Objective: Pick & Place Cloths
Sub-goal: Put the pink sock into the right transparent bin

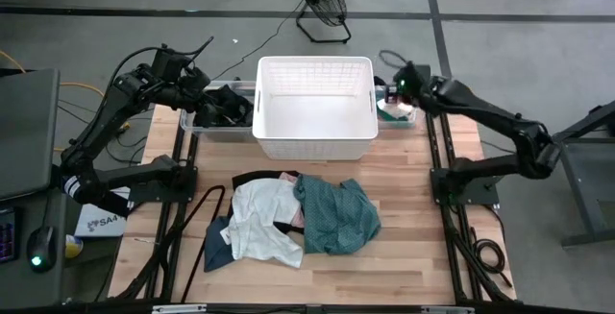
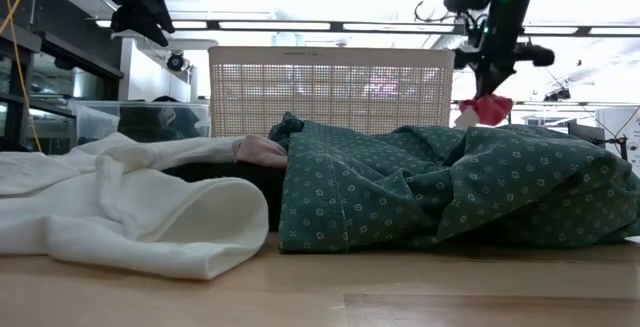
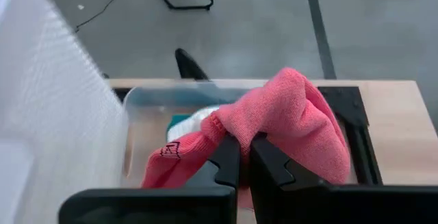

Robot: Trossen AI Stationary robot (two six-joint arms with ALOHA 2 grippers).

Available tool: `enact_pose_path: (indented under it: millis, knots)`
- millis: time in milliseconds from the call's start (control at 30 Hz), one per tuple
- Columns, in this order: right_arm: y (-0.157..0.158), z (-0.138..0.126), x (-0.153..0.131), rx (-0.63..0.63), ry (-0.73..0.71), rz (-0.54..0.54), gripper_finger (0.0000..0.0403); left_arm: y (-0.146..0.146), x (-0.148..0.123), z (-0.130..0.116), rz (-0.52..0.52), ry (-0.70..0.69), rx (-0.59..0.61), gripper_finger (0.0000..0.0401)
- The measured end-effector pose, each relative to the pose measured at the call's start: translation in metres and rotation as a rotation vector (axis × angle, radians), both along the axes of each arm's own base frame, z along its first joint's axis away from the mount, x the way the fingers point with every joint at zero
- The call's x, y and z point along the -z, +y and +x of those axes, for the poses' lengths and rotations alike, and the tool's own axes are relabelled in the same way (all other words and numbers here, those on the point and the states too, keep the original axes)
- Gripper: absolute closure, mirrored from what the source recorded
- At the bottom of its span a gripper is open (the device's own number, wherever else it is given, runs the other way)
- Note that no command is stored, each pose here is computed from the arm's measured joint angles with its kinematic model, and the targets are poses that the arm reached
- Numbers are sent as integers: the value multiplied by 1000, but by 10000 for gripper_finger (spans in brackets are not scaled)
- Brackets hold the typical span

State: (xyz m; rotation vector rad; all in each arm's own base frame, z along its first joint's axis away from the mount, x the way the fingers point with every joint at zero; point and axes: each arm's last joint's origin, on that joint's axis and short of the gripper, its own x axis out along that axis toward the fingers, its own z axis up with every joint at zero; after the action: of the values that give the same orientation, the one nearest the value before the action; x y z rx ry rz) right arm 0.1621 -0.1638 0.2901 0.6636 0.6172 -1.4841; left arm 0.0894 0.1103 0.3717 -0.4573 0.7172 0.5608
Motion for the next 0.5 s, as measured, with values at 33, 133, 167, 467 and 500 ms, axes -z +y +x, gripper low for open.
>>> enact_pose_path:
  millis: [33, 133, 167, 467, 500]
  knots:
    - [-7, -1, 2, -9, -9, 11, 397, 0, 0, 0, 0, 0, 0, 206]
    - [-23, 0, 11, -32, -14, 53, 397, 0, 0, 0, -2, -1, -2, 206]
    - [-28, 1, 15, -39, -11, 70, 397, 0, 0, 0, -2, -1, -2, 206]
    - [-62, 16, 62, -50, 18, 222, 398, 0, 0, 0, -4, -2, -4, 206]
    - [-64, 16, 66, -44, 25, 237, 398, 0, 0, 0, -4, -2, -4, 206]
